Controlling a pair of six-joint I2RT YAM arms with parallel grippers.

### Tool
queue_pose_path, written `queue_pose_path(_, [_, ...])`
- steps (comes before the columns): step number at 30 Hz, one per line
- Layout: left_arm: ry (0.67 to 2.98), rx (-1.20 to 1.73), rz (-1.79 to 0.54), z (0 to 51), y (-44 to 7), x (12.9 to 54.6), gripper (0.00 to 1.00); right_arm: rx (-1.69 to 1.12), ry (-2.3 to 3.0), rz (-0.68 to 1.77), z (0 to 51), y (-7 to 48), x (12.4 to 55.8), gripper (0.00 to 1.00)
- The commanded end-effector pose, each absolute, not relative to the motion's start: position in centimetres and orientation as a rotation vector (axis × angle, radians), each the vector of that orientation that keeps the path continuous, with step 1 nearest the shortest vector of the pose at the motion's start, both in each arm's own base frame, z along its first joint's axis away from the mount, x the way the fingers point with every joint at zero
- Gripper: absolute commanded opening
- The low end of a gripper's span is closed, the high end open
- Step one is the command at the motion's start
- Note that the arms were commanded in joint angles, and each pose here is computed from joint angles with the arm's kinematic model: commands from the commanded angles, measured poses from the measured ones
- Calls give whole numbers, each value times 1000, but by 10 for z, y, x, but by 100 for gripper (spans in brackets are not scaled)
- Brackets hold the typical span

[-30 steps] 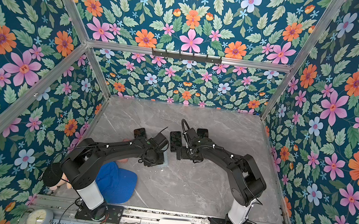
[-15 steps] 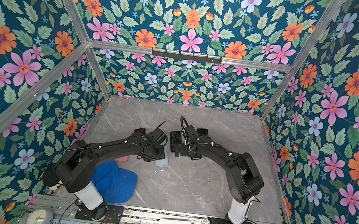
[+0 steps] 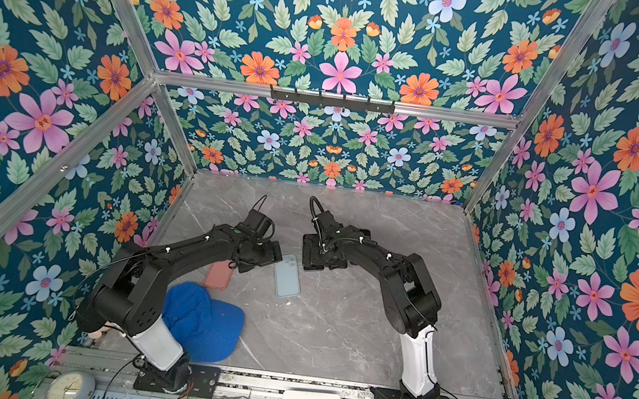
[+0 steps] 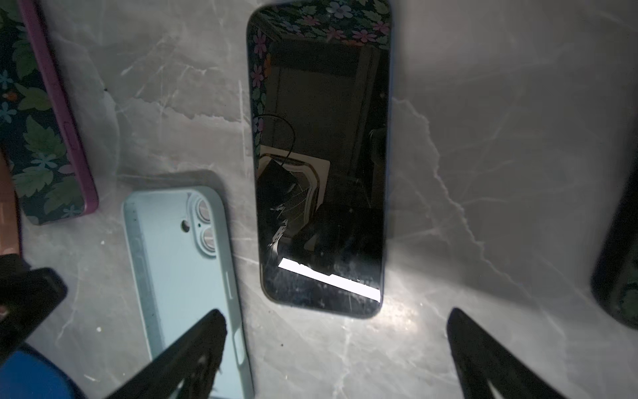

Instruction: Put the phone into the phone case

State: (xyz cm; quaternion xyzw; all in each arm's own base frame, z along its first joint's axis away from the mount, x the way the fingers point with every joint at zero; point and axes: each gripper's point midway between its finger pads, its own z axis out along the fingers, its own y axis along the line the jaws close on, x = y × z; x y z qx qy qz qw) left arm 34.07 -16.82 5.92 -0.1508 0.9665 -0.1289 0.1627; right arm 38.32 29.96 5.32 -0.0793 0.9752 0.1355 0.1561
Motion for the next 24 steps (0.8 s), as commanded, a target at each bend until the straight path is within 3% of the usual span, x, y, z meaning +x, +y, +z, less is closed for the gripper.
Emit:
queue_pose_path(1, [2756,-390,-395,60,-167,344,100,-221,2817,335,49,296,385,99])
queue_pose_path(24, [2800,-376,-422,46,-165,348,100,-243,2869,185,26,312,395,95])
